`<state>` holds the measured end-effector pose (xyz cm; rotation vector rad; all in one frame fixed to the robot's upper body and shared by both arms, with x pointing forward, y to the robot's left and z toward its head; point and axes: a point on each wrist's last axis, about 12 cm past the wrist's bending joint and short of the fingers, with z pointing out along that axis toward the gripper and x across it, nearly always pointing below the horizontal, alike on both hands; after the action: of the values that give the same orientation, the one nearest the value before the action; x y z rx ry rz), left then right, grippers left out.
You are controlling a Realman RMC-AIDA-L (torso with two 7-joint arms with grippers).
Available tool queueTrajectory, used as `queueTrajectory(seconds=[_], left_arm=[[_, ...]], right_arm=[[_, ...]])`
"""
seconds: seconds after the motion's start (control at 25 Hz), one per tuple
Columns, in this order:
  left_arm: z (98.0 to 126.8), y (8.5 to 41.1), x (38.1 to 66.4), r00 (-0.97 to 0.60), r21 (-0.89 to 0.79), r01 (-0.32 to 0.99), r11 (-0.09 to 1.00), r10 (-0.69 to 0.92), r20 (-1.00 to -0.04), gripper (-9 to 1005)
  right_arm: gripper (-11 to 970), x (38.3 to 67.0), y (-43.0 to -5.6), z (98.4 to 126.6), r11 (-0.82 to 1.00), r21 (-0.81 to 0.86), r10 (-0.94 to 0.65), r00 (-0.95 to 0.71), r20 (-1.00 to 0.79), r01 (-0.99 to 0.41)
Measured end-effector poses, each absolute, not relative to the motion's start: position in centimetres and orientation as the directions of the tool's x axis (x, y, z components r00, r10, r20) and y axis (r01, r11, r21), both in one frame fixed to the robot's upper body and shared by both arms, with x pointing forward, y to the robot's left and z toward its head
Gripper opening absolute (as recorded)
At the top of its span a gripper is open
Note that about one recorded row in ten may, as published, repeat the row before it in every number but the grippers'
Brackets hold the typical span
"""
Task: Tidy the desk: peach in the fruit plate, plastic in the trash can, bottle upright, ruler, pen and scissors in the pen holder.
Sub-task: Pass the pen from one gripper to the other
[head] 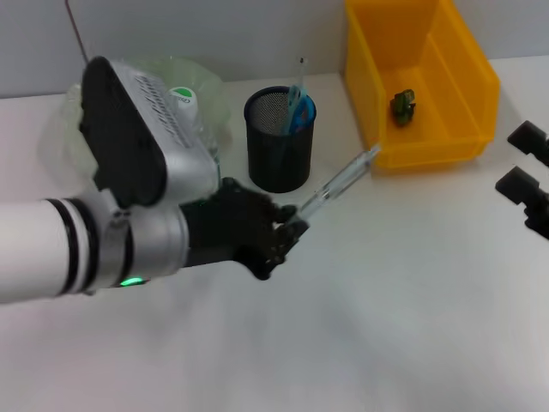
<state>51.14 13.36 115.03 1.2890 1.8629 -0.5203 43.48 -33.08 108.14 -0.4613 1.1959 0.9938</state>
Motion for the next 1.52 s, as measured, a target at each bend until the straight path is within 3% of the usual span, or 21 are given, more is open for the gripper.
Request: queueTrajectory(seconds=[0.12,0.24,0.56,0.96,1.52], left_arm=[[114.5,12.8,51.0,-0.107,0.138,0.911,0.388,0.547,-0.83,138],[113.9,13.4,51.0,-0.019,0.129,0.922,0.366,0.375,-0.927,139],[111.8,15.0,51.0,0.038,0.105,0.935,0.338,0.198,-0.98,139],[109.3,14.0,51.1,0.04,0.092,0.946,0.312,0.169,-0.985,139],[108.7,13.7,51.0,0.043,0.095,0.945,0.312,0.169,-0.985,139]], right_arm=[[729,43.3,-32.1,107.9,0.501,0.203,0.417,0.029,-0.909,-0.841],[728,43.3,-31.4,107.6,0.494,0.217,0.432,0.02,-0.902,-0.842],[727,43.7,-30.8,107.6,0.484,0.224,0.454,0.024,-0.89,-0.846],[725,45.6,-28.0,106.5,0.514,0.243,0.451,0.018,-0.892,-0.823],[722,47.2,-25.4,105.9,0.473,0.279,0.421,-0.063,-0.905,-0.836]])
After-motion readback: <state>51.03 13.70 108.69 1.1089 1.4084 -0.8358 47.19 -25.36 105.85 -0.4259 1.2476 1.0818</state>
